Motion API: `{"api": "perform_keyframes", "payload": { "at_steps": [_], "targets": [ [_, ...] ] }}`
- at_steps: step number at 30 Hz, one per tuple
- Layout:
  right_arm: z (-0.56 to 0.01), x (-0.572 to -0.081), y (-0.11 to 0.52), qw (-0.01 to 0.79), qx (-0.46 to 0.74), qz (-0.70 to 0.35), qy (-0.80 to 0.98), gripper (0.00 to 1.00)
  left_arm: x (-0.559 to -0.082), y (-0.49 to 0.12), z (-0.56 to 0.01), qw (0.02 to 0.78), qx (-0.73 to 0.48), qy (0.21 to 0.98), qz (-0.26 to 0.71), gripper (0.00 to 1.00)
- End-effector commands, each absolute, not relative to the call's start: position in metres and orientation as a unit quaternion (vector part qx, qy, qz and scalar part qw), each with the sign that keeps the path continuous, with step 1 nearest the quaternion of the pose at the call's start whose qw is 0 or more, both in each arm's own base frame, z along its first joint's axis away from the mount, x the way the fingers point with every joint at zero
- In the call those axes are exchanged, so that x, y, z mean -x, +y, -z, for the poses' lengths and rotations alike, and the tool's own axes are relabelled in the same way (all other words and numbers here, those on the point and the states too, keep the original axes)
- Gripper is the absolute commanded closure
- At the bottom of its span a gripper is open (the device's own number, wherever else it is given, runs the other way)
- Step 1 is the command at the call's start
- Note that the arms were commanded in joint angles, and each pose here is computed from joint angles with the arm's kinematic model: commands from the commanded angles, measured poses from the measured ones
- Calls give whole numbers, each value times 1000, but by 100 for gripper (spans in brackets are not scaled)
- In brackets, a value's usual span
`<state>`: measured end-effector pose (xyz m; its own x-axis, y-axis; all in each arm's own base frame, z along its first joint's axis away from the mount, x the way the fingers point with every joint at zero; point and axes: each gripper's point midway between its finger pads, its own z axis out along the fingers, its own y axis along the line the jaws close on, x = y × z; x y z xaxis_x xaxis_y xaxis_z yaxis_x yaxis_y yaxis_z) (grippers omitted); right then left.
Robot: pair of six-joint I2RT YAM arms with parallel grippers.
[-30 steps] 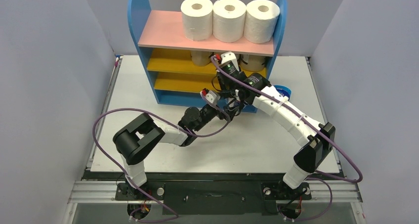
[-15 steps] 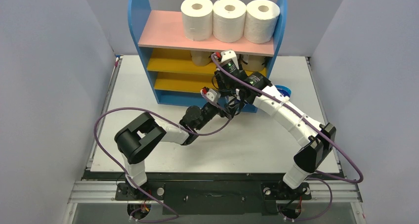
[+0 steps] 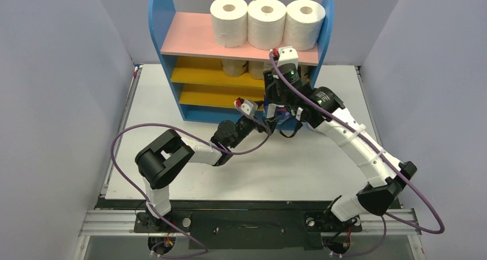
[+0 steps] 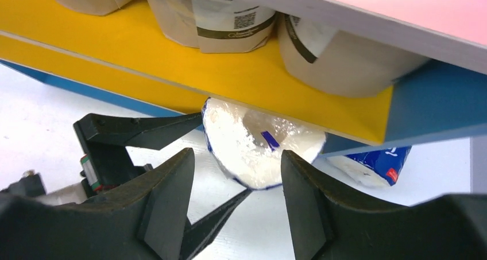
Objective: Place and organize the paper towels onto the shelf
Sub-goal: Place the paper towel on the shelf.
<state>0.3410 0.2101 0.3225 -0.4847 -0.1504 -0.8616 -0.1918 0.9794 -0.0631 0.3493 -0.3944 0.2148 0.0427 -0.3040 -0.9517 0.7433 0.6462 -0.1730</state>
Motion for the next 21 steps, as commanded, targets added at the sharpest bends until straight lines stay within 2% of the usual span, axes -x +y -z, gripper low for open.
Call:
{"api": "perform_keyframes", "payload": {
  "at_steps": [1, 11, 21],
  "targets": [
    [-352, -332, 188, 538, 60, -27, 840, 47, -356, -399, -244, 723, -174, 547, 384, 4],
    [-346, -287, 144, 617, 0, -90, 782, 47, -364, -405, -240, 722, -171, 551, 382, 4],
    [-319, -253, 117, 651, -42, -142, 745, 48, -378, -405, -233, 727, -148, 561, 366, 3]
  ]
}}
